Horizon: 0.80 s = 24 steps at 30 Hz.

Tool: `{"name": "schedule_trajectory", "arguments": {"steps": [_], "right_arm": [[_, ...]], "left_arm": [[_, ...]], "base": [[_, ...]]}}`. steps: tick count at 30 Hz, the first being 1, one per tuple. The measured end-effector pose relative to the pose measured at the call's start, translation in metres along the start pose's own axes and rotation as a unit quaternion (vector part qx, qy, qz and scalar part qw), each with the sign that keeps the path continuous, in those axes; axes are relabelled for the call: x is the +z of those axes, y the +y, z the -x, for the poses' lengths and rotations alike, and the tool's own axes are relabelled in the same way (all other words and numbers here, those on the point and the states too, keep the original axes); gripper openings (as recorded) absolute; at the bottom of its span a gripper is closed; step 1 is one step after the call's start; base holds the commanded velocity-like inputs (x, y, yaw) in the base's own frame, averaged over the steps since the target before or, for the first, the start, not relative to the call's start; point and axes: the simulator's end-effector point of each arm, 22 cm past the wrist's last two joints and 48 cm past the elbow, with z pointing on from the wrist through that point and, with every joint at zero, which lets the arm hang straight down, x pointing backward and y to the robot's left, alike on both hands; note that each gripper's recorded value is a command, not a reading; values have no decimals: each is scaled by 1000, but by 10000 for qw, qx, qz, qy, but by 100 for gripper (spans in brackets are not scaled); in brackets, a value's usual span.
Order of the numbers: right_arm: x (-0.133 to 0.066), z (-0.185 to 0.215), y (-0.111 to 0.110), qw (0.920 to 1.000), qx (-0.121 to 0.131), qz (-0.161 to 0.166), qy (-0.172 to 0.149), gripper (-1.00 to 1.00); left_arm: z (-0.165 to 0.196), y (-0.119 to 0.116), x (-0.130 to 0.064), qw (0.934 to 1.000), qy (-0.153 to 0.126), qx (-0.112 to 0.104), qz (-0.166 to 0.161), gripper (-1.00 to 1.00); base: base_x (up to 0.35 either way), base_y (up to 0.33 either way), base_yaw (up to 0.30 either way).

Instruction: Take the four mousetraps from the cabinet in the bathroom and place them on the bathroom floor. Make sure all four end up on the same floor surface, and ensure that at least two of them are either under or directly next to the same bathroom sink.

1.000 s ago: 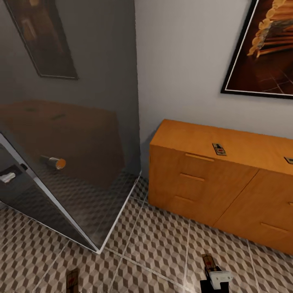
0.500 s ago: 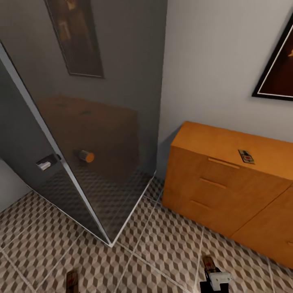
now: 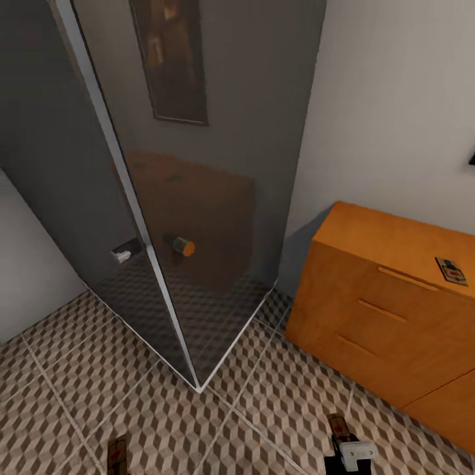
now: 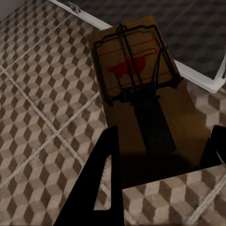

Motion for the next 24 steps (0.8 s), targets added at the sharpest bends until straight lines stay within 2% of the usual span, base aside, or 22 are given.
{"name": "schedule_trajectory", "arguments": {"steps": [6,11,20,24], "right_arm": [[0,0,-1,10000,3,-8,6,-100],[0,0,-1,10000,1,-10,5,-100],[0,0,0,10000,1,-4,7,-100],[0,0,0,10000,1,-5,8,-100]], "left_arm": [[0,0,0,10000,0,1,-2,-100],[0,-11,-2,10000,4,-46,-71,-100],[0,-10,-2,10000,6,-44,-56,-100],[1,-21,-4,9999,8,-90,-145,-100]], "base": [[0,0,286],[0,0,286],[0,0,286],[0,0,286]]}}
